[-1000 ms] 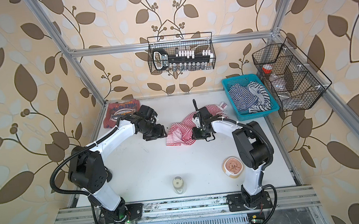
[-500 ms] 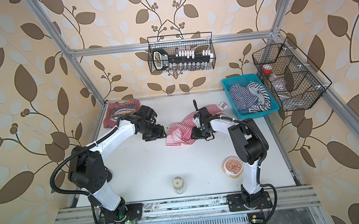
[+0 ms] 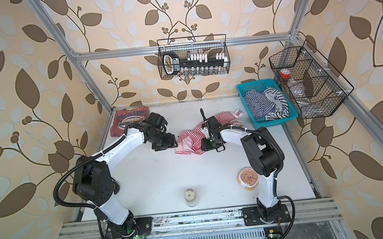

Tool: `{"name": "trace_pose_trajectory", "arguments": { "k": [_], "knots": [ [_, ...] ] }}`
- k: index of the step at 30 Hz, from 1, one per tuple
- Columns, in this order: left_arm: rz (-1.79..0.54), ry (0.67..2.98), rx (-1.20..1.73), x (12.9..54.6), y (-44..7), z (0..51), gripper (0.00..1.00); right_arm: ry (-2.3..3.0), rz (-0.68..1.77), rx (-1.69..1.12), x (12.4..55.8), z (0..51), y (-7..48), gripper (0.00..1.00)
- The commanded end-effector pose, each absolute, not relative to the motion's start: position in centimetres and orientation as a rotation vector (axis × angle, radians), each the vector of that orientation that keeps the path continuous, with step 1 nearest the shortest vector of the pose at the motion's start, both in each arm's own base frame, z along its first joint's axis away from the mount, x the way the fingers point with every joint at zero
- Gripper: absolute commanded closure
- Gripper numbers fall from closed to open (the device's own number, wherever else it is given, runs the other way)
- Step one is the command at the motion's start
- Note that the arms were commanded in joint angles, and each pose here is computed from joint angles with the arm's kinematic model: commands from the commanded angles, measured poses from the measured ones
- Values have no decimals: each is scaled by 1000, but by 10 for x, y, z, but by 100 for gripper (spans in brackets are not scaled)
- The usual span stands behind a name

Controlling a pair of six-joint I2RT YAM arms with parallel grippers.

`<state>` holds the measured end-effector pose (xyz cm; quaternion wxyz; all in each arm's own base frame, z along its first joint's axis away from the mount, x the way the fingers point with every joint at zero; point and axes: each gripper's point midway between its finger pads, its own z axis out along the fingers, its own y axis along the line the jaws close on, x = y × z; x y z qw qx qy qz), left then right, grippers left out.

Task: Fold and stack the tank tops

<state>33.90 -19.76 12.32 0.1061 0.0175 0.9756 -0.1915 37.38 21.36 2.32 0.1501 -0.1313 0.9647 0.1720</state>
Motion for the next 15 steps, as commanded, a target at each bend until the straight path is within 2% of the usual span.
{"name": "trace_pose_trajectory", "arguments": {
  "k": [1,9,12,13,15],
  "knots": [
    [-569,2877,61,338,-196,127,32,2857,373,-374,359,-4,197,57],
    [-570,2880,61,336,-196,127,32,2889,340,-366,357,-23,199,82],
    [-565,2881,63,336,-195,127,32,2894,324,-367,355,-22,197,93],
    [-563,2880,64,335,-195,127,32,2895,321,-369,354,-19,196,99],
    [-553,2877,66,336,-194,128,32,2886,333,-380,352,-7,197,100]
  ]
}}
